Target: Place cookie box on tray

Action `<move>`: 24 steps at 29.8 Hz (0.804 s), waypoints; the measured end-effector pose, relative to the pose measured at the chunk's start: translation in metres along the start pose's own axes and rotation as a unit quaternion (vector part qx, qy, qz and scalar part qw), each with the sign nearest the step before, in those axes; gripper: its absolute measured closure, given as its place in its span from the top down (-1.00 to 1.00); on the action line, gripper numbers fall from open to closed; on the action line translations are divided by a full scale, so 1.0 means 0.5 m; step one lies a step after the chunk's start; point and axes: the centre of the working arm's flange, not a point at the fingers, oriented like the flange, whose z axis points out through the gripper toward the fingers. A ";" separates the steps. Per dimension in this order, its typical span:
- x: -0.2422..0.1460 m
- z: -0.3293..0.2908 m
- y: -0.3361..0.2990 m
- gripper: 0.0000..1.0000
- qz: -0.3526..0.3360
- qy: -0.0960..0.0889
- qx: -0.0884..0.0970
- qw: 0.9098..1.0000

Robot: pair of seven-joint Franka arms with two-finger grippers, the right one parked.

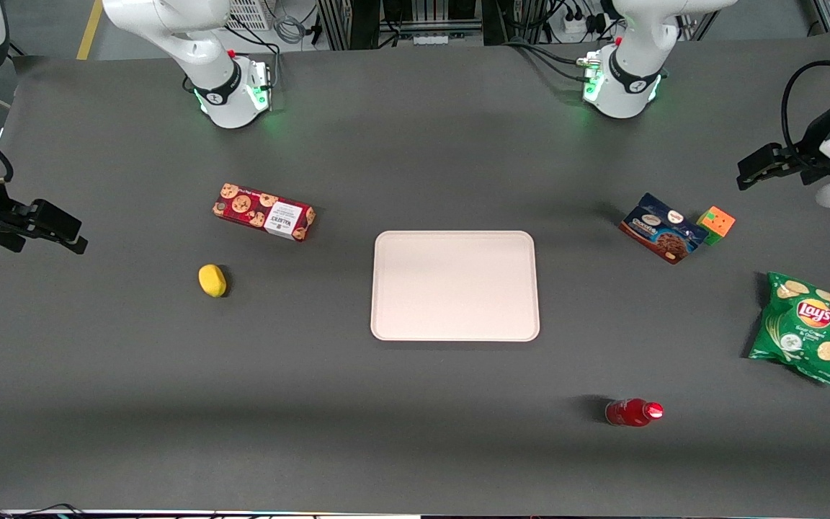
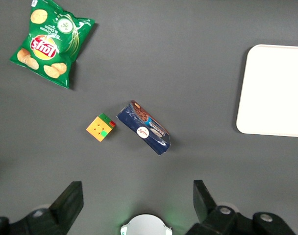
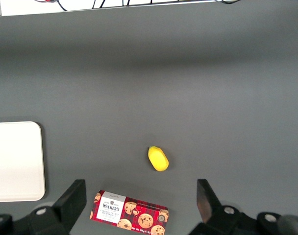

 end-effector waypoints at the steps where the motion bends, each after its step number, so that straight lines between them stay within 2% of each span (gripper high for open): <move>1: 0.000 -0.001 0.000 1.00 0.000 0.000 0.000 1.000; 24: 0.000 -0.025 0.000 1.00 -0.001 0.013 -0.005 1.000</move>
